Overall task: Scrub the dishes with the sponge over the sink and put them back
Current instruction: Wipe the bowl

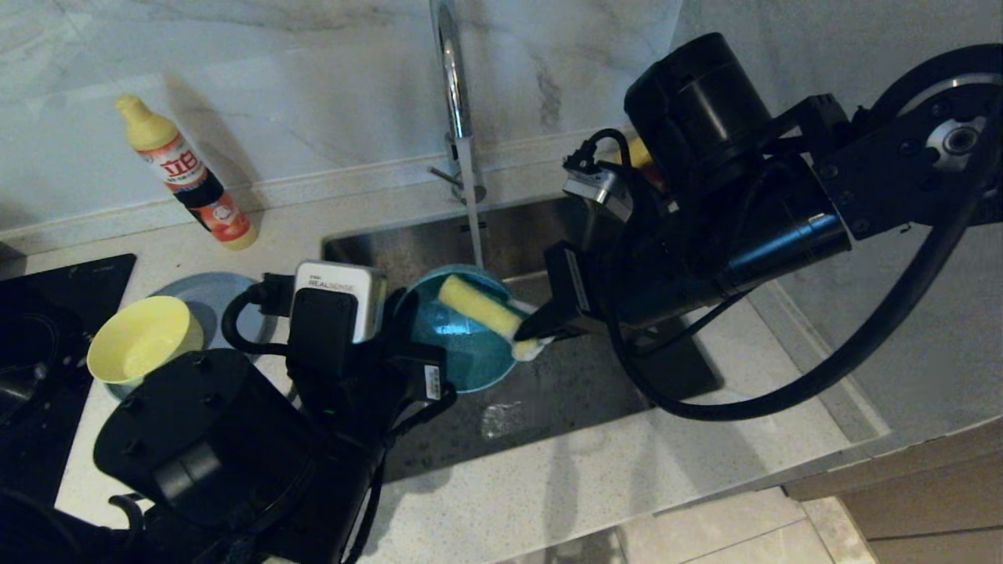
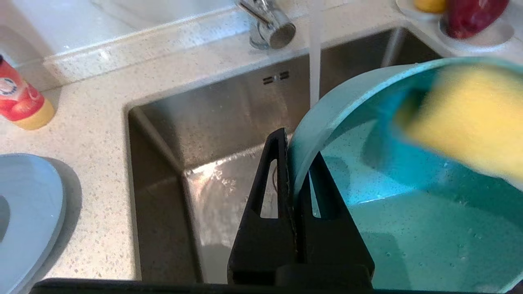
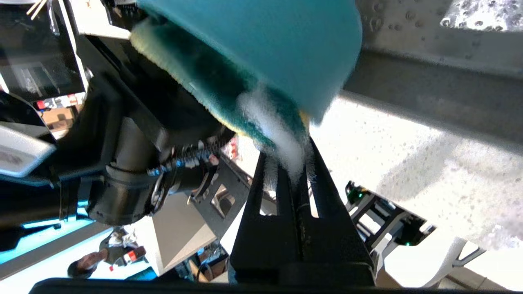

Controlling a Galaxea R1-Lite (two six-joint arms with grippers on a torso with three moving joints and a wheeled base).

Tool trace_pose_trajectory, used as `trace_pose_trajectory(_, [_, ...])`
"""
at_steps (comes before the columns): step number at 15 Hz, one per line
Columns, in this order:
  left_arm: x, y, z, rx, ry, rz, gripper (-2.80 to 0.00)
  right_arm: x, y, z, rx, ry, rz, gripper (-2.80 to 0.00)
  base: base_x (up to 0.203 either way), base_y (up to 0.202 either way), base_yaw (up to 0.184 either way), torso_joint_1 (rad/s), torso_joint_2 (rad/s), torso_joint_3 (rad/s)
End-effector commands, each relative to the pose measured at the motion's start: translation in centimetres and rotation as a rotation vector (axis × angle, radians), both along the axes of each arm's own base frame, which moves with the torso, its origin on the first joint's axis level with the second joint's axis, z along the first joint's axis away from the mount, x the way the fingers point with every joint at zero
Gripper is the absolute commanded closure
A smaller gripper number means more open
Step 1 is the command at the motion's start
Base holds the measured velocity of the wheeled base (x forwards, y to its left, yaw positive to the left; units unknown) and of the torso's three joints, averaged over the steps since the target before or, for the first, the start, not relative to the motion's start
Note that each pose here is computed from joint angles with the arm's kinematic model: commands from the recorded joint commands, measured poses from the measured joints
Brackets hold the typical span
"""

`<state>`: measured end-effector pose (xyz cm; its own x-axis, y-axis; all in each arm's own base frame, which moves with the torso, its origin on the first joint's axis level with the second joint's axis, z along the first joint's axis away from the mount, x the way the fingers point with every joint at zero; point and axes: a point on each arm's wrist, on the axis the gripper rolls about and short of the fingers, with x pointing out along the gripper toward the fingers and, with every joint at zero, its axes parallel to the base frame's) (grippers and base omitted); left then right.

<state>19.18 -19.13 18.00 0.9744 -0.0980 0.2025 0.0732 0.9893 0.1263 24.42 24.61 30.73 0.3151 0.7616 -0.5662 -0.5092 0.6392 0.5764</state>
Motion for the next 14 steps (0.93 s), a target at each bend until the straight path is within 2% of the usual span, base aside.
trace_pose_trajectory(1, [0.2, -0.1, 0.8, -0.03, -0.023, 0.018, 0.0, -0.2, -0.2, 0.0, -0.002, 0.016, 0.003, 0.0, 0.0, 0.0, 0.0, 0.0, 0.0, 0.0])
trace_pose_trajectory(4, [0.5, -0.3, 1.6, -0.059, -0.046, 0.026, 0.0, -0.1, 0.6, -0.6, 0.005, 0.073, 0.012, 0.0, 0.0, 0.0, 0.0, 0.0, 0.0, 0.0])
trace_pose_trajectory(14, [0.6, -0.4, 2.6, -0.083, -0.075, 0.031, 0.0, -1.0, 3.2, -2.5, -0.039, 0.121, 0.078, 0.0, 0.0, 0.0, 0.0, 0.0, 0.0, 0.0])
